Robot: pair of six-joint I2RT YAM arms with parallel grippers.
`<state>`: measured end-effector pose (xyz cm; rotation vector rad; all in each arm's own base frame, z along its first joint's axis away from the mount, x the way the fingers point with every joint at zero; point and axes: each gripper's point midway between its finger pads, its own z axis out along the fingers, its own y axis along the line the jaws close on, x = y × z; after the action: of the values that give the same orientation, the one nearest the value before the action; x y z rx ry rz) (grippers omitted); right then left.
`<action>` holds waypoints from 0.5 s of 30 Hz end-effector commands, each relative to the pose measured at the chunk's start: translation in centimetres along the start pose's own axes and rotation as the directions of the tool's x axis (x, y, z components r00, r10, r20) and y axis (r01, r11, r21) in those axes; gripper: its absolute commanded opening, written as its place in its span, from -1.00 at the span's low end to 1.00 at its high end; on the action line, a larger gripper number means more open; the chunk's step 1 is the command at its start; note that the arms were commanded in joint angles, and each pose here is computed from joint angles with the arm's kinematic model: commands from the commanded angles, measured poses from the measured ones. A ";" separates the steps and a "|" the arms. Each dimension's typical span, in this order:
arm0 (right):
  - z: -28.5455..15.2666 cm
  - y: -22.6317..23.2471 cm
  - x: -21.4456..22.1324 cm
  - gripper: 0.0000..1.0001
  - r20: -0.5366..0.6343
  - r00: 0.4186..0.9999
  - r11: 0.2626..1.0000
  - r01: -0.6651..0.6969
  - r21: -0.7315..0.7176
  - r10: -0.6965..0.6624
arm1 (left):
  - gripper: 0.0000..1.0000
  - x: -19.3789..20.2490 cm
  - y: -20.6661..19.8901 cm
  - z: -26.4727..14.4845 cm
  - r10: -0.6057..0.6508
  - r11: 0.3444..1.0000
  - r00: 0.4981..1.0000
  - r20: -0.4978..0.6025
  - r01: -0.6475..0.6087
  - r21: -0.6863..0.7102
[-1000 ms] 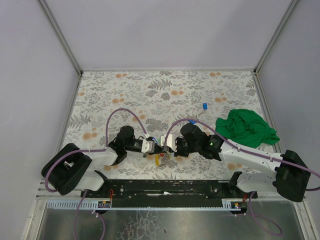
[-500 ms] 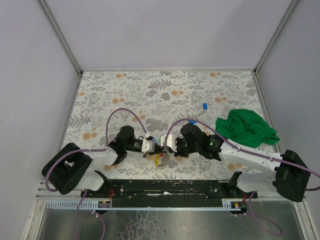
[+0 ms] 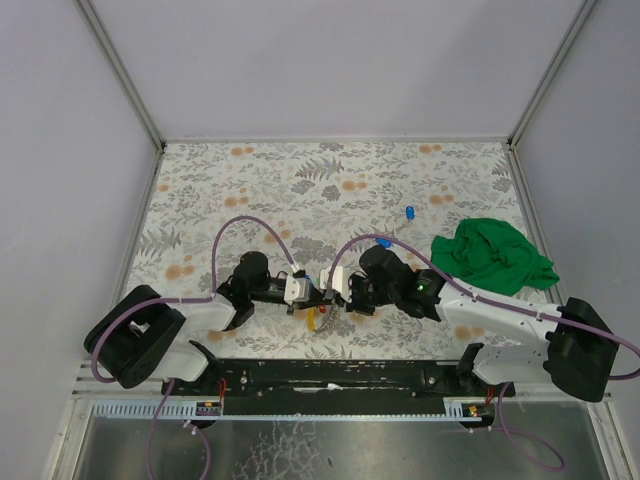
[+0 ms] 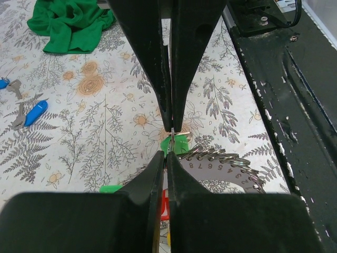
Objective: Put the keys on the keyring
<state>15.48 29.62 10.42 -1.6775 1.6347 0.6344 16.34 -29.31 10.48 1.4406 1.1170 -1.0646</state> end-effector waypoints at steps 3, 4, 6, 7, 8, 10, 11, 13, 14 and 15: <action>0.4 -0.1 -3.3 -1.00 0.111 0.993 0.999 0.048 0.008 -0.048 | -1.00 -2.6 1.9 0.2 0.079 0.995 0.995 0.063 -0.075 -0.067; 0.5 -0.1 -3.2 -1.00 0.105 0.993 0.999 0.053 0.013 -0.054 | -1.00 -2.7 2.1 0.2 0.065 0.995 0.996 0.062 -0.060 -0.078; 0.5 -0.3 -3.0 -1.00 0.095 0.994 0.998 0.056 0.022 -0.058 | -1.00 -2.8 2.5 0.3 0.046 0.995 0.997 0.062 -0.040 -0.092; 0.6 -0.3 -2.9 -1.00 0.088 0.994 0.998 0.058 0.026 -0.060 | -1.00 -2.9 2.6 0.3 0.039 0.995 0.997 0.065 -0.033 -0.096; 0.6 -0.4 -2.9 -1.00 0.085 0.994 0.997 0.062 0.035 -0.065 | -1.00 -3.0 2.7 0.3 0.030 0.995 0.997 0.068 -0.023 -0.101; 0.8 -0.6 -2.6 -1.00 0.068 0.996 0.997 0.062 0.052 -0.066 | -1.00 -3.1 2.7 0.3 0.018 0.994 0.997 0.072 -0.010 -0.106; 0.9 -0.7 -2.5 -1.00 0.059 0.996 0.997 0.059 0.057 -0.063 | -1.00 -3.2 2.7 0.3 0.016 0.994 0.997 0.077 -0.008 -0.105; 0.9 -1.0 -2.6 -1.00 0.051 0.998 0.996 0.045 0.071 -0.049 | -1.00 -3.4 2.5 0.2 0.020 0.994 0.996 0.086 -0.011 -0.106; 1.0 -1.1 -2.5 -1.00 0.049 0.998 0.997 0.040 0.072 -0.043 | -1.00 -3.5 2.5 0.1 0.027 0.994 0.996 0.090 -0.017 -0.109; 1.0 -1.2 -2.6 -1.00 0.051 0.998 0.996 0.032 0.079 -0.036 | -1.00 -3.6 2.3 0.0 0.035 0.993 0.995 0.093 -0.025 -0.112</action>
<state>16.10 29.68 9.92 -1.6717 1.6463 0.5535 17.03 -29.23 10.28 1.3552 1.2448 -1.0852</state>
